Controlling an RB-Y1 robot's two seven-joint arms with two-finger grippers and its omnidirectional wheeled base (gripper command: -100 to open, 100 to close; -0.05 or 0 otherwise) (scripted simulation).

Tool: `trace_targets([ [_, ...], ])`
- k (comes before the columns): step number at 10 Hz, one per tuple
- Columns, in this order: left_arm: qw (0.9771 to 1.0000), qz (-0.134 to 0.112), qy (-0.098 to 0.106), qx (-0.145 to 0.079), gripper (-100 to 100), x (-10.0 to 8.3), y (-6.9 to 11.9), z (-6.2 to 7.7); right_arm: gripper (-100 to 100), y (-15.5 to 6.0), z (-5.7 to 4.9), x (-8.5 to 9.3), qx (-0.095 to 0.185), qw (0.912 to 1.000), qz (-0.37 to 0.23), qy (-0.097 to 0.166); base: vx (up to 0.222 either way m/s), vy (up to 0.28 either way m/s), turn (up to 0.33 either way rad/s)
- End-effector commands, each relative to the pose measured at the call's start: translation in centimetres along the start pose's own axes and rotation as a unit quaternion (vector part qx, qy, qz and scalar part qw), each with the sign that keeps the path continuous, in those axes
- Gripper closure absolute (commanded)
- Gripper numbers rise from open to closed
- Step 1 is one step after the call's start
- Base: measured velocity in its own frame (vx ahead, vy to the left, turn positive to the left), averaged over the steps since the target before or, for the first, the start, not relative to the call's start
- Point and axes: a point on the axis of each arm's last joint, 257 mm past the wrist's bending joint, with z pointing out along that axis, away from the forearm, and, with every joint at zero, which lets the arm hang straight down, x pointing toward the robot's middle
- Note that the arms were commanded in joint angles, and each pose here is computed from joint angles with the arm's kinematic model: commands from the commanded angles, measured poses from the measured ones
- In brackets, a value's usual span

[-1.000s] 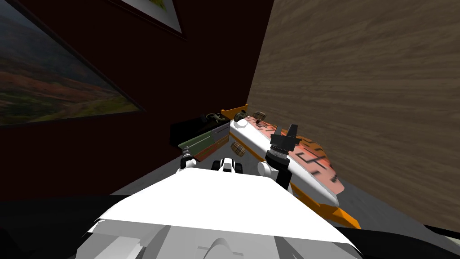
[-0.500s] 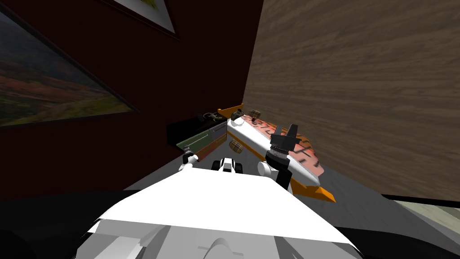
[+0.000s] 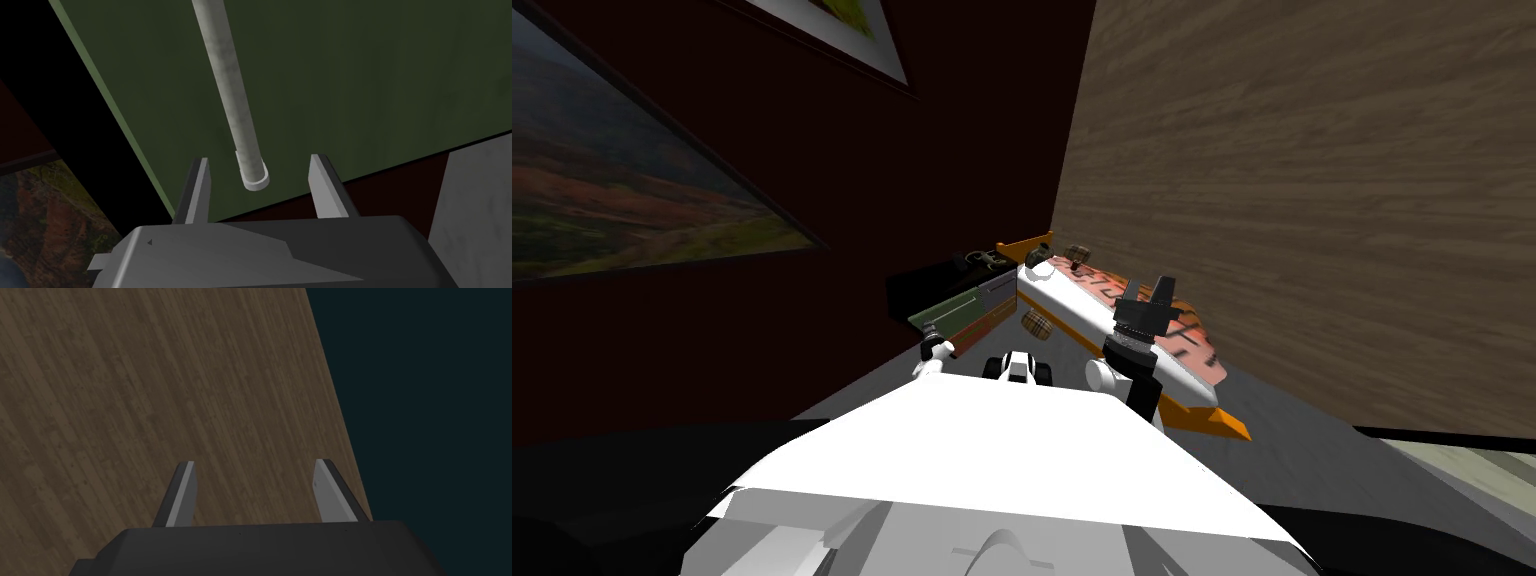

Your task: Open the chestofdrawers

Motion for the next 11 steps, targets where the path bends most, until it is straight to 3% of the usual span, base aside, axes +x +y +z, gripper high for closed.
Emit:
trace_targets([
  [1,0.9998,0.012,0.016,0.010,100,-0.5,0.4,-1.4,0,0.0,0.0,0.0,0.000,1.0000,0.000,0.000,0.148,-0.005,0.107],
  [2,0.9995,0.009,0.028,0.015,100,0.0,0.3,-2.0,0,0.0,0.0,0.0,0.000,1.0000,0.000,0.000,0.134,-0.008,0.187],
  [3,0.9993,0.019,0.028,0.015,100,-0.8,0.7,-2.5,0,0.0,0.0,0.0,0.000,1.0000,0.000,0.000,0.111,-0.005,0.092],
  [4,0.9988,0.017,0.044,0.016,100,0.1,1.0,-3.4,0,0.0,0.0,0.0,0.000,1.0000,0.000,0.000,0.126,0.007,0.177],
  [5,0.9986,0.025,0.042,0.019,100,-0.8,1.0,-3.7,0,0.0,0.0,0.0,0.000,1.0000,0.000,0.000,0.096,0.002,0.094],
  [6,0.9977,0.022,0.057,0.027,100,-0.1,0.6,-4.6,0,0.0,0.0,0.0,0.000,1.0000,0.000,0.000,0.105,0.018,0.190],
  [7,0.9977,0.028,0.057,0.022,100,-0.8,1.3,-5.1,0,0.0,0.0,0.0,0.000,1.0000,0.000,0.000,0.101,0.002,0.095],
  [8,0.9965,0.023,0.076,0.025,100,0.5,1.2,-6.1,0,0.0,0.0,0.0,0.000,1.0000,0.000,0.000,0.107,-0.005,0.188],
  [9,0.9967,0.030,0.072,0.025,100,-0.5,1.5,-6.5,0,0.0,0.0,0.0,0.000,1.0000,0.000,0.000,0.107,-0.004,0.096],
  [10,0.9952,0.022,0.091,0.029,100,0.9,1.3,-7.5,0,0.0,0.0,0.0,0.000,1.0000,0.000,0.000,0.137,-0.004,0.204],
  [11,0.9953,0.029,0.088,0.027,100,-0.1,1.6,-7.9,0,0.0,0.0,0.0,0.000,1.0000,0.000,0.000,0.105,-0.005,0.111],
])
